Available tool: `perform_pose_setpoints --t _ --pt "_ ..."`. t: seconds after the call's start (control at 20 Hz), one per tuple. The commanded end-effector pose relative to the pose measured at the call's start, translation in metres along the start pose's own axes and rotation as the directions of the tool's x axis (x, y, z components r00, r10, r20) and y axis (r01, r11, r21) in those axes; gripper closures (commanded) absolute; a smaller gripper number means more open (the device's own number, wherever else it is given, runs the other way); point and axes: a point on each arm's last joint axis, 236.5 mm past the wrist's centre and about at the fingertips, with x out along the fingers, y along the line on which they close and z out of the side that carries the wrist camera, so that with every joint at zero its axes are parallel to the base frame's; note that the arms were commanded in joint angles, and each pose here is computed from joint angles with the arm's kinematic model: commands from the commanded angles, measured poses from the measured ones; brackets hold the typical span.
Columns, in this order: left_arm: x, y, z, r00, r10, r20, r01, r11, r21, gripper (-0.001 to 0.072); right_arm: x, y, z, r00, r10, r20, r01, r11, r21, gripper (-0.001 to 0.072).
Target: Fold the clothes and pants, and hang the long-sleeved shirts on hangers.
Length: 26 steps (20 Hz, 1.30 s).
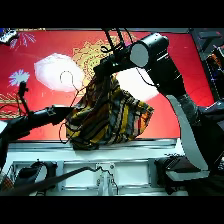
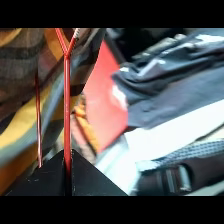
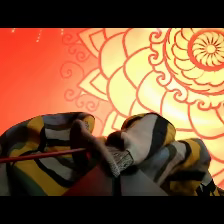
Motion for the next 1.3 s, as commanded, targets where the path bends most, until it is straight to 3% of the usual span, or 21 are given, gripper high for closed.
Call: perform_pose_setpoints --t 0.0,0.2,0.5,0.8,1.05,1.25 --pt "-0.029 -0.005 0.005 0.981 0.17 0.09 -0.173 0.985 0.027 0.0697 0.001 -0.004 -0.001 1.0 -0.004 -0.004 0.004 1.0 0.007 0.0648" --pt "-0.063 -0.006 0.025 0.917 0.301 0.263 -0.328 0.943 0.063 0.0697 0.002 0.015 -0.004 0.997 0.075 -0.018 -0.075 0.997 0.036 0.0648" --pt "-0.052 -0.009 0.03 0.935 0.248 0.254 -0.265 0.964 0.036 0.0697 0.002 0.06 -0.009 0.988 0.154 -0.035 -0.154 0.988 -0.007 0.0648" --pt "-0.051 0.008 0.045 0.915 0.279 0.292 -0.309 0.949 0.06 0.0696 0.0 0.117 -0.032 0.97 0.218 -0.109 -0.23 0.967 -0.11 0.0648" --pt "-0.029 -0.025 0.076 0.934 0.01 0.356 -0.082 0.979 0.188 0.0697 -0.003 0.141 -0.039 0.963 0.241 -0.124 -0.259 0.954 -0.152 0.0648" --pt "-0.004 -0.024 0.08 0.926 -0.193 0.325 0.145 0.975 0.167 0.0697 -0.012 0.114 -0.03 0.984 0.157 -0.089 -0.171 0.97 -0.173 0.0648"
